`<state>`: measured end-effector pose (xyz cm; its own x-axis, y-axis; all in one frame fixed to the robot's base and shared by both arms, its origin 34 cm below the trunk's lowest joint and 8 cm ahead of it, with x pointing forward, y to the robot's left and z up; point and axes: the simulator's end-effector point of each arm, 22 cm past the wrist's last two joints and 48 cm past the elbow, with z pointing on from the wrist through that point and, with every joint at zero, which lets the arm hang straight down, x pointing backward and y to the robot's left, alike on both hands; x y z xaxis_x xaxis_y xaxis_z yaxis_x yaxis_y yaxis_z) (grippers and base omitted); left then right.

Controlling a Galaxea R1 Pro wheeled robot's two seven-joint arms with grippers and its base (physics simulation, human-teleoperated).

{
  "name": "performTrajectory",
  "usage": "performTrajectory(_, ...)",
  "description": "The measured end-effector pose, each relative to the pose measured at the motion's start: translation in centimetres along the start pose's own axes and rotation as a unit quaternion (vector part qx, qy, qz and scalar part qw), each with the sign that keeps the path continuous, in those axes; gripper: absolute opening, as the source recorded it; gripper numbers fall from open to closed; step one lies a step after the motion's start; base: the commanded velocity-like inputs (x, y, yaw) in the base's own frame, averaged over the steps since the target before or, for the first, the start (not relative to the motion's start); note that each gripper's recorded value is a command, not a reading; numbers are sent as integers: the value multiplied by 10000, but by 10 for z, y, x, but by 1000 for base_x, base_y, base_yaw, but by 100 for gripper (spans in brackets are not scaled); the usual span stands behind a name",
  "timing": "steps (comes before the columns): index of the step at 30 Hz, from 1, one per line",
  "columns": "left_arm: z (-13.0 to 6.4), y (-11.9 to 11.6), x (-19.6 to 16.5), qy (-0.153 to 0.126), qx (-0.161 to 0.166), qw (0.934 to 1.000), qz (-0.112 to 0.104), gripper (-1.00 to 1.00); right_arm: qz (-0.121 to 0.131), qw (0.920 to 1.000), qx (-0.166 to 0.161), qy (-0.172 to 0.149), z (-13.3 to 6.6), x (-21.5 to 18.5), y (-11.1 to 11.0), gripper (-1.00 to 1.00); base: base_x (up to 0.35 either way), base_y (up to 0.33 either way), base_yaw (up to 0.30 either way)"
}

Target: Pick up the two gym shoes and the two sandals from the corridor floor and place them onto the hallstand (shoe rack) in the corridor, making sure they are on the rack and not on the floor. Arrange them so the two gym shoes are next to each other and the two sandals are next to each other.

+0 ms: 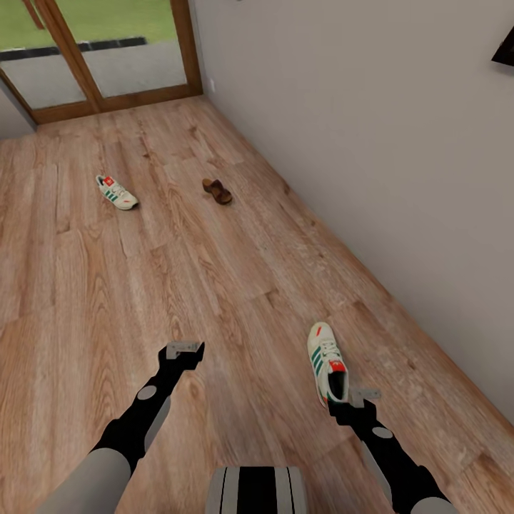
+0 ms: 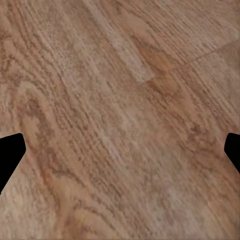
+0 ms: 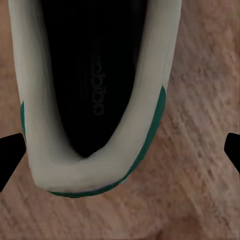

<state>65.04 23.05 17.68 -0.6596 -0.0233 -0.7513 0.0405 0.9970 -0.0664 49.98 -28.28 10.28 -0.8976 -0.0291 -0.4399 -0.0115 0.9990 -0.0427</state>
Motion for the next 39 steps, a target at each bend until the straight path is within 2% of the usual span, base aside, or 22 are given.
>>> performTrajectory(26, 0, -3, 3, 38, 40, 10000, 3, 100, 0, 10000, -6, -7, 0, -1, 0, 100, 8, 32, 0)
performTrajectory(31, 3, -2, 16, 143, 36, 9999, -7, 100, -3, 10000, -10, 95, 5, 11, 1, 100, 0, 0, 0)
performTrajectory(39, 3, -4, 16, 141, 41, 9999, -11, 100, -3, 10000, -10, 95, 5, 11, 1, 100, 0, 0, 0)
